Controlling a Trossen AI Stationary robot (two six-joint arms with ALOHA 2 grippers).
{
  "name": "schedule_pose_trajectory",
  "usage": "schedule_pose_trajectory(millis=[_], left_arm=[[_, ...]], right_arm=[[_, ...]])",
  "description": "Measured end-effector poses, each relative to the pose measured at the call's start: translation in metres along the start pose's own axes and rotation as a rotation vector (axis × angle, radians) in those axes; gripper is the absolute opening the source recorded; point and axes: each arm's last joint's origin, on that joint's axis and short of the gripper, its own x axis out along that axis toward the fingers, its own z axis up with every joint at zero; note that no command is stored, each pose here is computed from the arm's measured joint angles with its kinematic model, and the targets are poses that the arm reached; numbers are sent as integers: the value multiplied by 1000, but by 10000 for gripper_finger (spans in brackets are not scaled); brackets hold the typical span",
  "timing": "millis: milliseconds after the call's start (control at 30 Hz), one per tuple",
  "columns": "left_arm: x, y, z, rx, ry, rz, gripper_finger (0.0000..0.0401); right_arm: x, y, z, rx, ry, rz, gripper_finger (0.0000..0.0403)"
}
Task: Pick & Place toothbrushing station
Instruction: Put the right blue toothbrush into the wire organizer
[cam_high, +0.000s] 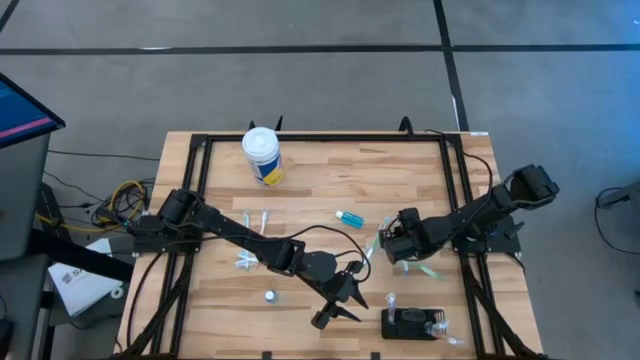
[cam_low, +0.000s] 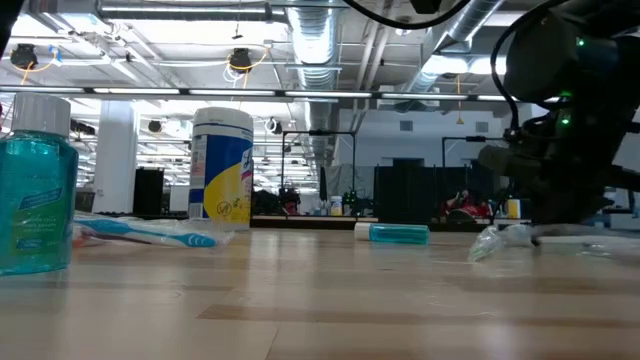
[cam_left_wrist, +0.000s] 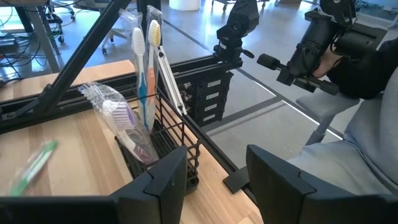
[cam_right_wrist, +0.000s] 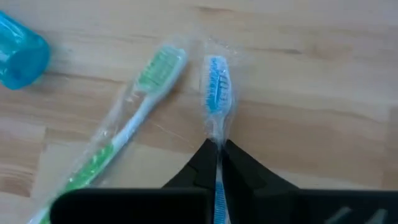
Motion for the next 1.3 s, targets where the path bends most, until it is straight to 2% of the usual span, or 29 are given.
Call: schedule_pose_trajectory(millis=[633,1000,1300], left_arm=[[0,0,-1,-2,6,0,159],[0,0,-1,-3,12,-1,159],[0,0,-1,-4,16,-1,159]], right_arm=[[1,4,18,-83,-99,30,0],[-24,2,31,-85,-281,149,0],[-40,0,41,-109,-414,204,0]])
